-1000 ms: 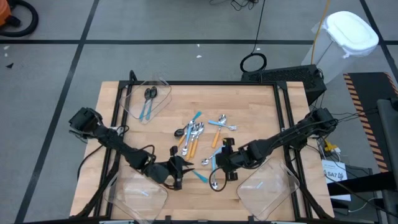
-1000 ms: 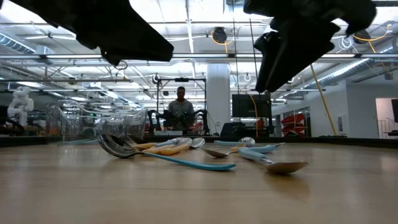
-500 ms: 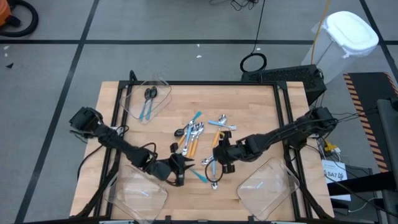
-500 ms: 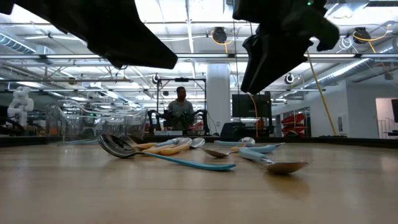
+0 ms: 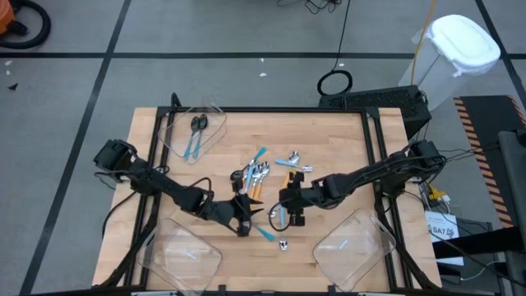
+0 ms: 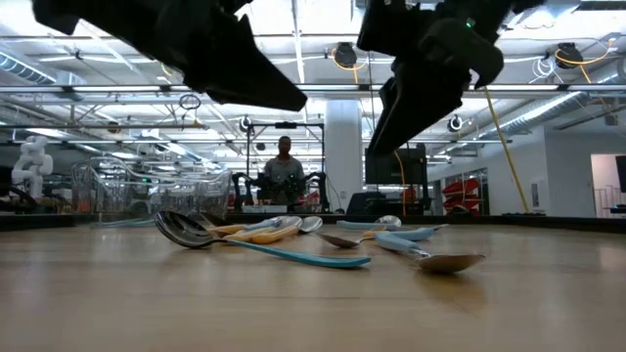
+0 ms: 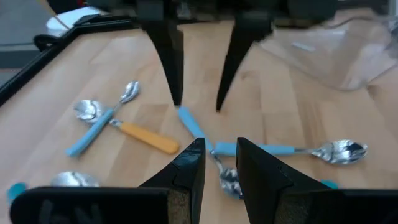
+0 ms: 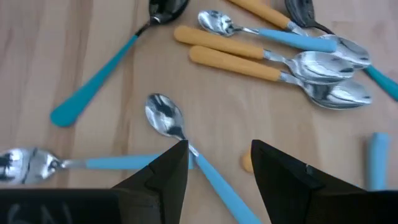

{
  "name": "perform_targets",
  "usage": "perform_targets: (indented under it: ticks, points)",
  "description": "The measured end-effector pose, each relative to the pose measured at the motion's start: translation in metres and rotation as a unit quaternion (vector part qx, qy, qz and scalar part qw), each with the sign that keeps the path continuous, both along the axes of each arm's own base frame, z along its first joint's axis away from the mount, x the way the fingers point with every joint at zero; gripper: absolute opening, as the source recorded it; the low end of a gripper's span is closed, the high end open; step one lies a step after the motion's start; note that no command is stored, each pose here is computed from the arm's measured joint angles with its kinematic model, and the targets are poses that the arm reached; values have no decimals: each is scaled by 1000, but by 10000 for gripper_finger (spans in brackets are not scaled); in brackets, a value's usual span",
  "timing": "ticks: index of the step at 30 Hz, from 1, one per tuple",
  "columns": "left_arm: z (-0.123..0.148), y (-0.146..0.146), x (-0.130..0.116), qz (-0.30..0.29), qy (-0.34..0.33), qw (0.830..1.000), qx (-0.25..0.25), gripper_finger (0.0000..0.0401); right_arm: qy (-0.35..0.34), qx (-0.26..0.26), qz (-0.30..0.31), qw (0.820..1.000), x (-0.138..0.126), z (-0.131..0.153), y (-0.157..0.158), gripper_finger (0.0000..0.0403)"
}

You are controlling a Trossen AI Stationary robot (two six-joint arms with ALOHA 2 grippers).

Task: Sort silverware by color (type)
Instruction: Put the blue spoon into the top left transparent bin

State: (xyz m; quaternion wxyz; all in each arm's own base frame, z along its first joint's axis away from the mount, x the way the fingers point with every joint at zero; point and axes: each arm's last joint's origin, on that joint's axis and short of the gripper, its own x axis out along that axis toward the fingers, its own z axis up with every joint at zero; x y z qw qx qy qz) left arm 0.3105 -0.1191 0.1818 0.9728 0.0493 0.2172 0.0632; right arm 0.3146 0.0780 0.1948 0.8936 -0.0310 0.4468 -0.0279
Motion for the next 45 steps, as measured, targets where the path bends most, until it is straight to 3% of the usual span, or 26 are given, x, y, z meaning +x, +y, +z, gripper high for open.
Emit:
perform_targets:
  ticks: [6,14,21,30,45]
  points:
    - [-2,2,0,-6,18,1000,-19,92,-9,12,-9,1000,-5,-12,1,169]
    - [-6,-3,-4,-12,43,999,-14,92,-115,90,-96,985,9,0,6,169]
    - [-7,-8,-6,-34,49,997,-41,92,-132,135,-133,973,6,-1,25,169]
    - [-7,-18,-10,-52,49,997,-38,92,-168,139,-99,971,0,-4,68,169]
    - [-10,-24,-16,-73,73,995,-5,92,-137,115,-113,977,42,-21,100,169]
